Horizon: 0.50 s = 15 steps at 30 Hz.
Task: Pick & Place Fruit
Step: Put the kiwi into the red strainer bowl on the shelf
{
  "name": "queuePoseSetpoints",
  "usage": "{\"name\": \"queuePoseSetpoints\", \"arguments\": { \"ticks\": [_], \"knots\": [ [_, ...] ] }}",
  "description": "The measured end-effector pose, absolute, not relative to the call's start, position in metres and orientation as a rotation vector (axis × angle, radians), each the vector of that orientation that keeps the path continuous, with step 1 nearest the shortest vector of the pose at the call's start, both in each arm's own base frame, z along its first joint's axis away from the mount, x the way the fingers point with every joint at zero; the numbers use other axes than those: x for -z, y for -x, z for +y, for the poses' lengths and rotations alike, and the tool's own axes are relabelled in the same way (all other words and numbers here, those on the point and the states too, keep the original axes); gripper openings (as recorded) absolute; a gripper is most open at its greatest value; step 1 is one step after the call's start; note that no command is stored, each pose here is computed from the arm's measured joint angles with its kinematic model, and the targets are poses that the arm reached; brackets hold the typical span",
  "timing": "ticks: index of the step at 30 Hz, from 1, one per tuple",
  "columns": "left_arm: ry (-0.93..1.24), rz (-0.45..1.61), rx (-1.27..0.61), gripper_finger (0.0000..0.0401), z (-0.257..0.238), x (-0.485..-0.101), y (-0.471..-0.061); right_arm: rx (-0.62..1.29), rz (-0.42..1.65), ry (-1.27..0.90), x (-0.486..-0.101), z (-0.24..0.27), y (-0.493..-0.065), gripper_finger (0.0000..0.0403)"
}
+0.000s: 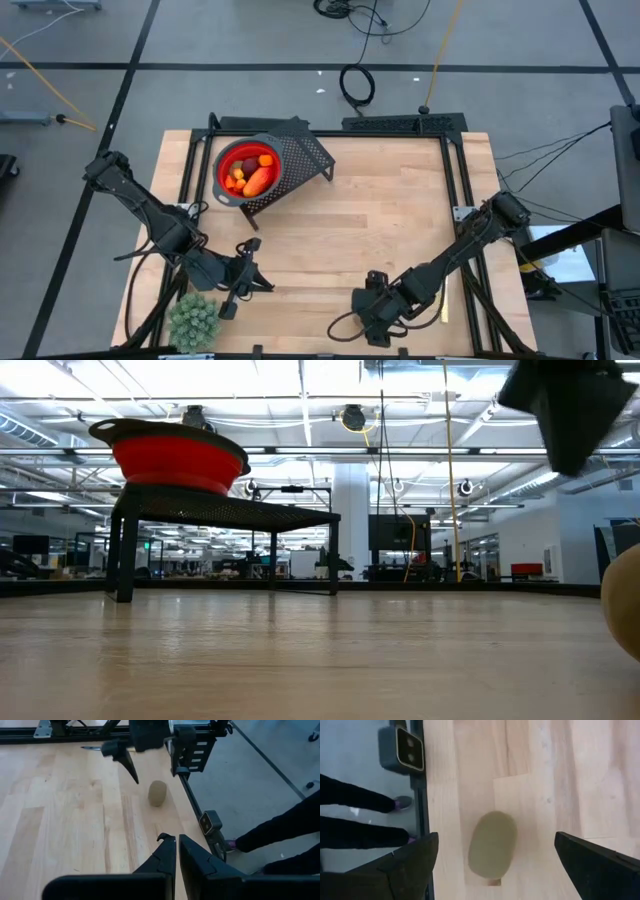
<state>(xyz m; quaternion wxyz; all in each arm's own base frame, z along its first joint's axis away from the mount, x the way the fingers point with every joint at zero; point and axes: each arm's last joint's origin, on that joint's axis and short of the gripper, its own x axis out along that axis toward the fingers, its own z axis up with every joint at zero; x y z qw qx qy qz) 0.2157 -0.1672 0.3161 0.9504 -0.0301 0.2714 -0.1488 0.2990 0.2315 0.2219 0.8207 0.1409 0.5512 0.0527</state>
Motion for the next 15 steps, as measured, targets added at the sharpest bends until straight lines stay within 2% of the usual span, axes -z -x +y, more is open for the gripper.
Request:
{"name": "queuePoseSetpoints", "arguments": {
  "ticks": [15],
  "knots": [
    [0.046,0.550,0.308,0.0019,-0.167,-0.316,-0.216,-0.042,1.329,-0.234,-0.159,0.245,-0.306,0.0393]
  ]
}}
